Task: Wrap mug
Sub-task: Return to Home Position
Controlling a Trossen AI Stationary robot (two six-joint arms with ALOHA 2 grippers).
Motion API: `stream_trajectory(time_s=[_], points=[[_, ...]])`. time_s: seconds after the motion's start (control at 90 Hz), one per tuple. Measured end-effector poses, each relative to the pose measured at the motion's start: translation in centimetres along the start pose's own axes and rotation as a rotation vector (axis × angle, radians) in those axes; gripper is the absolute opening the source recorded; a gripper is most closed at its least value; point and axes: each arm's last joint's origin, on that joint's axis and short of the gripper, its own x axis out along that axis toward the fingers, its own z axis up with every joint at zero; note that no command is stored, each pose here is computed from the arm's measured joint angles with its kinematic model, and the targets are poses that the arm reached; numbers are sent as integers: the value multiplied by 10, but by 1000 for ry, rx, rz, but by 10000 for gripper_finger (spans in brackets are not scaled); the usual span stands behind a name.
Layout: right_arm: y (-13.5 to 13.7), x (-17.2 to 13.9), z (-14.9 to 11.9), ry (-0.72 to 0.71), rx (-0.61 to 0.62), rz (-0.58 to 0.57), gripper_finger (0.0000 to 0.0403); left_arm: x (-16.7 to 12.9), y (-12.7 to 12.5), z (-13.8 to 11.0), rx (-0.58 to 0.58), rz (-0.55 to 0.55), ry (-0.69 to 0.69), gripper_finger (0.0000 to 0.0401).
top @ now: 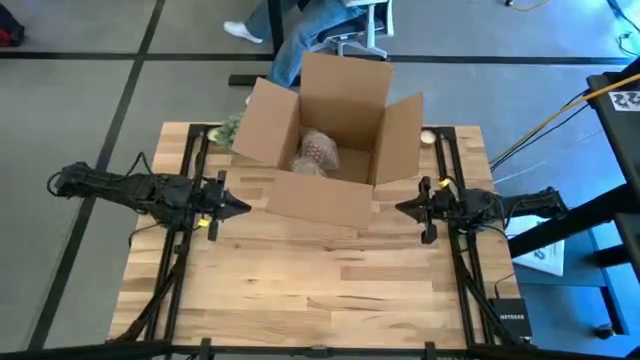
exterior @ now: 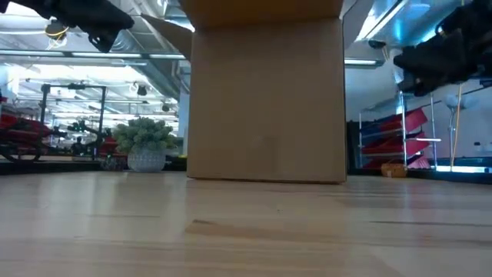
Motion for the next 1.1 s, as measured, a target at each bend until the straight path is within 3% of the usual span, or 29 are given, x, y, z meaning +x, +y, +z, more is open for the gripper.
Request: stream_trajectory(time_s=[0.133,0.278,0.433,0.656,0.933,1.1], points=[[0,1,-1,21,-26,-17,7,4,0,-14,-15,-57,-36,6],[0,1,-2,34,14,2,7,8,6,-41,-48,-17,-57,6],[0,2,-3,37,15,7,7,9,8,-61,-13,-44,-173,6],[0,2,-3,38,15,7,7,5,12,-90,-8,-114,-232,6],[0,2,-3,38,17,7,7,-3,26,-94,-27,71,-322,6],[0,2,-3,38,17,7,7,-2,32,-94,-21,115,-319,6]])
